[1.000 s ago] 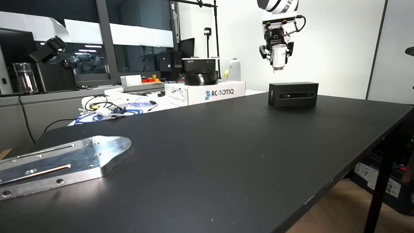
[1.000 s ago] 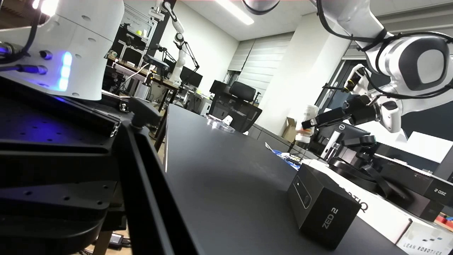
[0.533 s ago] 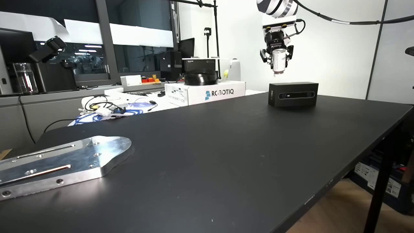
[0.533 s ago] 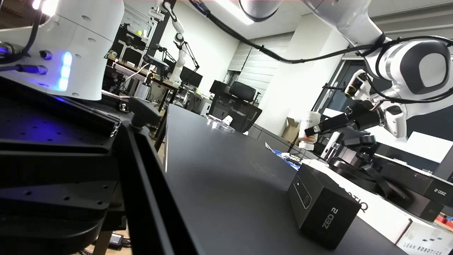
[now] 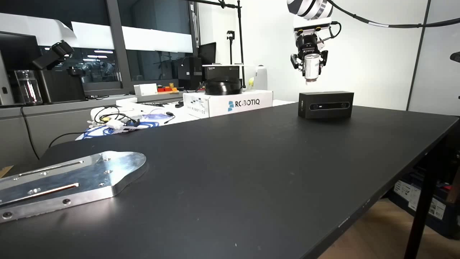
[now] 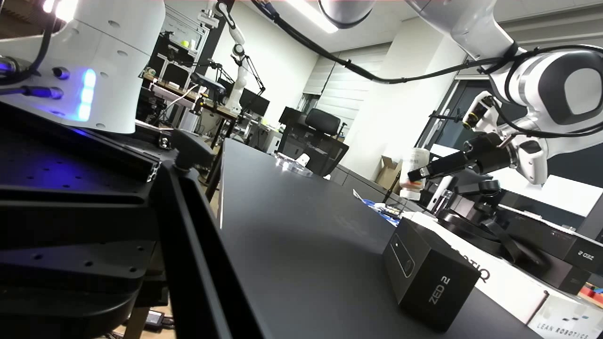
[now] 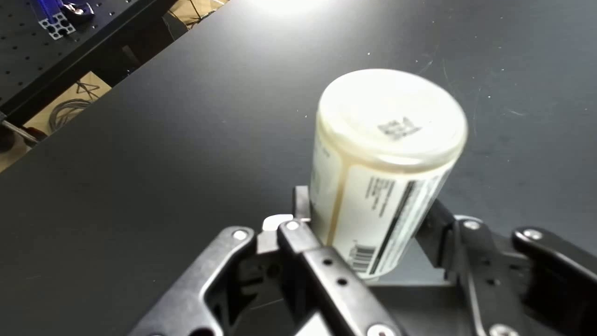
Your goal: Place the white bottle upside down on top of the black box
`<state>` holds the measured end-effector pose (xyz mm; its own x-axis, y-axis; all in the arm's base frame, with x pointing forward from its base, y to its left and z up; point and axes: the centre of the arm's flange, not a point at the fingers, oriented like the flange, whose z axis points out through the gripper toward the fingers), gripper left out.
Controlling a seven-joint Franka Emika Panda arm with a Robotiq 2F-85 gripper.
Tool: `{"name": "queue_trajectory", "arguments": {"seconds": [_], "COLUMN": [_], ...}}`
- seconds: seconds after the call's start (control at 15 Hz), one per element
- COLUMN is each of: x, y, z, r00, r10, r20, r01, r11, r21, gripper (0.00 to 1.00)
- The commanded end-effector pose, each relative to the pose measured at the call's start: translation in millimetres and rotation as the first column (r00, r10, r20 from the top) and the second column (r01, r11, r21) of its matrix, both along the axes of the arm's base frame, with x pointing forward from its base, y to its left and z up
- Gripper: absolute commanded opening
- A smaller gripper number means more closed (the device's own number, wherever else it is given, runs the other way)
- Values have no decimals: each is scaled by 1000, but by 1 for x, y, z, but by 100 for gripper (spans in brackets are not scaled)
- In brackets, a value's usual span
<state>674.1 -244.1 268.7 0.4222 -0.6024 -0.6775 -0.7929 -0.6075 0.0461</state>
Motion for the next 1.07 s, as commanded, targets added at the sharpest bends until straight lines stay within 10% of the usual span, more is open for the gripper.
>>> {"name": "queue_trajectory", "arguments": {"seconds": [0.0,1.0], "x": [-12,-64], "y": [-34,-180], "z": [10,28], "r00": [1000,984], "r10": [-8,-149], "r20": [23,98], "r01": [6,119], "r11": [998,959], "r21": [68,257], "gripper": [31,31]}}
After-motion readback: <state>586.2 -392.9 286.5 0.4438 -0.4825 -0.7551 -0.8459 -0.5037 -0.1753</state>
